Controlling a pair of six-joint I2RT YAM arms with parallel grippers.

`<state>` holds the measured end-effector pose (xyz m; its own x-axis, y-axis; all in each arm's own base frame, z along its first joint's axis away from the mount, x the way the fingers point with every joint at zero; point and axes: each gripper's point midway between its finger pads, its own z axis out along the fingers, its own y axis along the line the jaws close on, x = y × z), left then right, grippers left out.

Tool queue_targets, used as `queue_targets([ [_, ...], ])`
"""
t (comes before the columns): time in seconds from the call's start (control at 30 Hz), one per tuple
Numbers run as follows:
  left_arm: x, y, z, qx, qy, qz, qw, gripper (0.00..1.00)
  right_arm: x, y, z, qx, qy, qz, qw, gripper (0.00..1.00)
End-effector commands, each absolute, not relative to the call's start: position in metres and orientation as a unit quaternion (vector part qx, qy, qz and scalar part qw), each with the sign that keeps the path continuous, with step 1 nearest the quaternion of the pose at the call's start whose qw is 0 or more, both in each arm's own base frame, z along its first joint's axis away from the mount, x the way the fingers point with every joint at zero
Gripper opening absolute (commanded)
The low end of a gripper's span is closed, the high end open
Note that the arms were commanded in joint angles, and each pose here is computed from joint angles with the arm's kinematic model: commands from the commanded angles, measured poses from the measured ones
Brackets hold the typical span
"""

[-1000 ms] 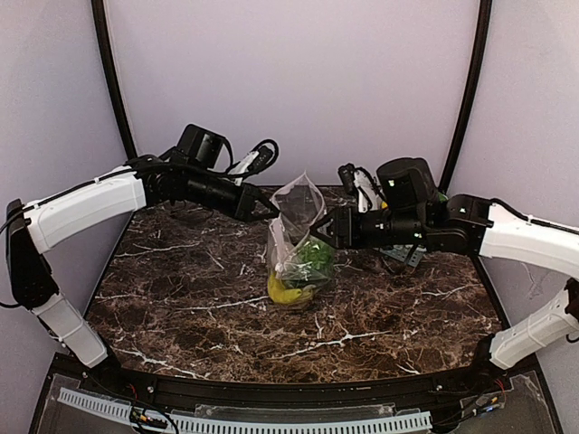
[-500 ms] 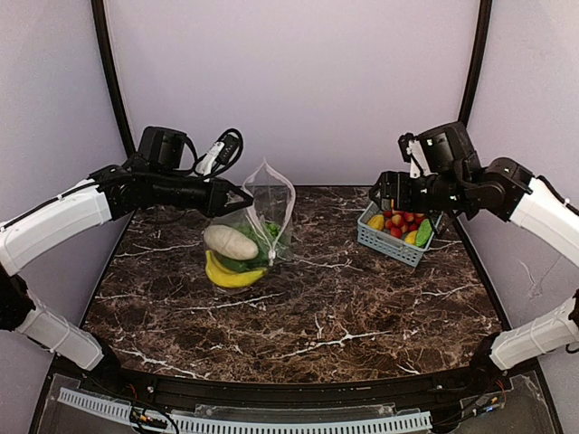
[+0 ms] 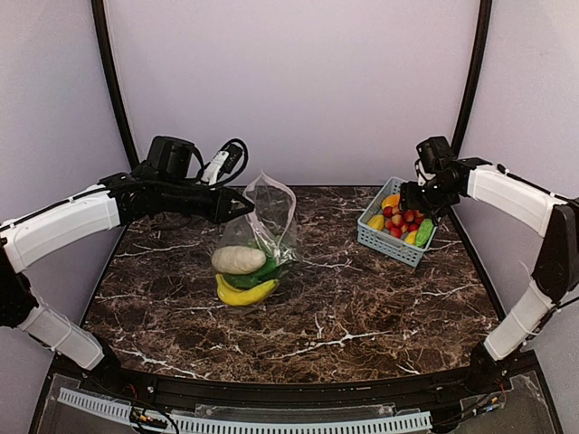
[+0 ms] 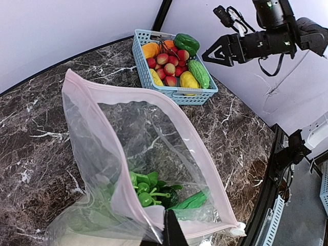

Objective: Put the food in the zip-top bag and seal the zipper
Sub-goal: Pick up the fake fruit from the bin.

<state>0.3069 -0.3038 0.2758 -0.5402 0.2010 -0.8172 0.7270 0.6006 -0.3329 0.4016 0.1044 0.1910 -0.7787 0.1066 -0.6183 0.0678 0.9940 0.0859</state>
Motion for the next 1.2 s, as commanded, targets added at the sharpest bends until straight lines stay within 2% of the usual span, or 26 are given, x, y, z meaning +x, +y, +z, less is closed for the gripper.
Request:
queue_targets([
  [0.0,0.31,-0.305,0.282,0.285,0.799,-0.349,0.4,0.01,0.455,0.1,0.205,0.045,0.922,0.055,0.38,0.72],
  [0.07,0.31,-0.305,0.282,0.286,0.798,-0.348,0.4,0.01,0.473,0.094,0.201,0.048,0.921,0.052,0.384,0.63],
  [0.23,0.31,-0.306,0.282,0.287,0.799,-0.349,0.398,0.01,0.515,0.077,0.184,0.065,0.92,0.029,0.386,0.54],
  [0.47,0.31,-0.307,0.279,0.288,0.8,-0.351,0.393,0.01,0.555,0.062,0.158,0.072,0.92,-0.035,0.385,0.53],
  [0.83,0.307,-0.31,0.282,0.292,0.794,-0.362,0.391,0.01,0.577,0.055,0.107,0.078,0.931,-0.076,0.349,0.53],
  [1.07,0.308,-0.311,0.279,0.292,0.796,-0.36,0.389,0.01,0.588,0.063,0.089,0.08,0.935,-0.055,0.34,0.49],
  [1.17,0.308,-0.311,0.279,0.294,0.796,-0.36,0.388,0.01,0.59,0.065,0.087,0.081,0.936,-0.051,0.34,0.42],
])
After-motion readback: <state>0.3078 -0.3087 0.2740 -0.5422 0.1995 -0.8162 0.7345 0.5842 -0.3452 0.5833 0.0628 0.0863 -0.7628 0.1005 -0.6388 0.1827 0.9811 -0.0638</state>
